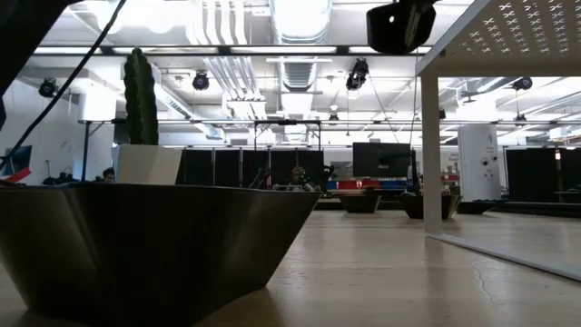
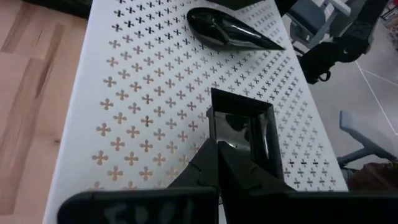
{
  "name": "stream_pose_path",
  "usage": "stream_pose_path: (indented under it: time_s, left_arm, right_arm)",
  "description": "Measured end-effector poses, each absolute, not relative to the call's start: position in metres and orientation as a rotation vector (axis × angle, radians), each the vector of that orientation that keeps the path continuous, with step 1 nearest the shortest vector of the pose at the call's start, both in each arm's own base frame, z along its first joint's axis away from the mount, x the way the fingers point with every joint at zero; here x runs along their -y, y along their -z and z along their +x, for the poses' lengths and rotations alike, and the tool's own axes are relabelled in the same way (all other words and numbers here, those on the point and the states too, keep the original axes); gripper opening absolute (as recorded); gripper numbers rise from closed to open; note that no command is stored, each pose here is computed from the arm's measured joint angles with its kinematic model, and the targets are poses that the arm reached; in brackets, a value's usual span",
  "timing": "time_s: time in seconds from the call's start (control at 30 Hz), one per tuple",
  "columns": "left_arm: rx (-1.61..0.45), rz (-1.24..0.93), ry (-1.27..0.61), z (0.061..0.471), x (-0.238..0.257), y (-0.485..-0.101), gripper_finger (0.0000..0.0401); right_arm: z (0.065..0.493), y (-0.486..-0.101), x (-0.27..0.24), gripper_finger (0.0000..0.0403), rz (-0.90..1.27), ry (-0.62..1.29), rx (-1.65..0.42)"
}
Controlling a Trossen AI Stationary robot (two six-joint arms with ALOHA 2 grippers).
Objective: Pick & Place Mini shaped plates
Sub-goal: Put the square plate on the shelf
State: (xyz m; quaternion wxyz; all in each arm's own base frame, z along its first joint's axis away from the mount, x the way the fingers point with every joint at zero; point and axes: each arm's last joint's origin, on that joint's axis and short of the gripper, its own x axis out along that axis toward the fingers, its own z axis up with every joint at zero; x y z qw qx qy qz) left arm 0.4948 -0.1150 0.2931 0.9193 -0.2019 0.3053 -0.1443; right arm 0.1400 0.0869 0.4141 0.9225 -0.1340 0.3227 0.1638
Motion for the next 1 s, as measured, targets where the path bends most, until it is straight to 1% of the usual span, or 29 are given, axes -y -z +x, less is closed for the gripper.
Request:
stream_pose_path:
  time_s: [1.0]
  left_arm:
    - [-0.614,-0.397,0.289,0.4952,0.1146,-0.2938,0.0]
  right_arm:
    - [0.14,-0.414,-0.0869,0.0061,-0.275,-0.337,-0.663]
